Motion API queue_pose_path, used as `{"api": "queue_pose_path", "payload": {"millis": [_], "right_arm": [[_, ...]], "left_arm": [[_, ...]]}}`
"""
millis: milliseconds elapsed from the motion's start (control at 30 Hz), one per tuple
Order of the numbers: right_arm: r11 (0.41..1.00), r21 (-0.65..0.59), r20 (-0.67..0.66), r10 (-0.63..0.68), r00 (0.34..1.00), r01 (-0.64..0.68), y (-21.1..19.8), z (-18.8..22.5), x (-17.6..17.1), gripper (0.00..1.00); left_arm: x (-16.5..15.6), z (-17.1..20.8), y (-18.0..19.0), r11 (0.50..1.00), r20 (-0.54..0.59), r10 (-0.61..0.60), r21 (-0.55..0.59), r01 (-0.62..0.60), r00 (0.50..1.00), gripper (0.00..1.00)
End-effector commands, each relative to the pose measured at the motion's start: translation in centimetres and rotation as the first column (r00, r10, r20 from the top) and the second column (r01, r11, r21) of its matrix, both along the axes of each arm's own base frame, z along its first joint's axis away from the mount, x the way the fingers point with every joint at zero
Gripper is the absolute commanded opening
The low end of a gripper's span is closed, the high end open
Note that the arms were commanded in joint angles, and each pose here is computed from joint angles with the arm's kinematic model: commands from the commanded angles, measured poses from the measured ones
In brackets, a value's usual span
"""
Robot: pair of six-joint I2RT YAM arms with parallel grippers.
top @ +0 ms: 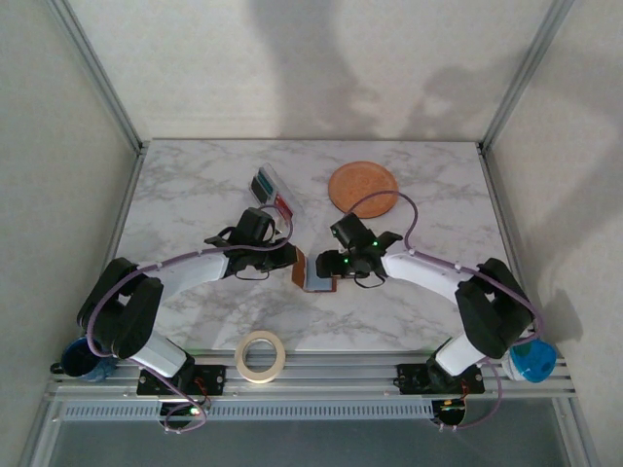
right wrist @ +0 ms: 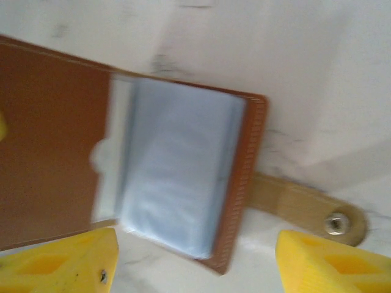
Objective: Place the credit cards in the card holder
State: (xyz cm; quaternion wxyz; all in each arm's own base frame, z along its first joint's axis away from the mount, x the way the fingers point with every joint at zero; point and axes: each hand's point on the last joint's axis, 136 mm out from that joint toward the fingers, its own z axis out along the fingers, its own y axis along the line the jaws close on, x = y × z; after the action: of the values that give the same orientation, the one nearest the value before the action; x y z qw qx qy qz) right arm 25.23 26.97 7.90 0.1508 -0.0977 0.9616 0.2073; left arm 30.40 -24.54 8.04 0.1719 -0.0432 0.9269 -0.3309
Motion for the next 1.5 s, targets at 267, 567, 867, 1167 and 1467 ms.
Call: {"api": "queue_pose_path", "payload": {"millis": [267,567,867,1167,1467], "right_arm": [[0.953,0.288,-0.138,0.134,0.981,-0.090,5.9,0.6,0.6,0.38],[0.980,0.188,-0.205,0.108,0.973,-0.069,3.7,-4.6,0.1,0.43],[0.984,0.165,-0.240,0.104,0.965,-0.065,3.1,-6.4,-0.5,0.44],[0.981,0.187,-0.249,0.097,0.964,-0.051,3.2,-6.3,-0.4,0.47],[0.972,0.227,-0.226,0.108,0.968,-0.056,3.7,-3.8,-0.2,0.52]], "left_arm": [[1.1,-1.2,2.2,0.994,0.026,0.047,0.098,-0.049,0.999,0.31],[1.4,-2.4,4.0,0.983,0.040,0.090,0.157,-0.095,0.995,0.33],[0.9,-5.8,4.9,0.982,-0.025,0.075,0.177,-0.070,0.997,0.11],[0.6,-7.3,4.9,0.989,-0.080,0.064,0.136,-0.053,0.995,0.09],[1.4,-4.9,4.6,0.992,-0.037,0.072,0.110,-0.068,0.997,0.17]]}}
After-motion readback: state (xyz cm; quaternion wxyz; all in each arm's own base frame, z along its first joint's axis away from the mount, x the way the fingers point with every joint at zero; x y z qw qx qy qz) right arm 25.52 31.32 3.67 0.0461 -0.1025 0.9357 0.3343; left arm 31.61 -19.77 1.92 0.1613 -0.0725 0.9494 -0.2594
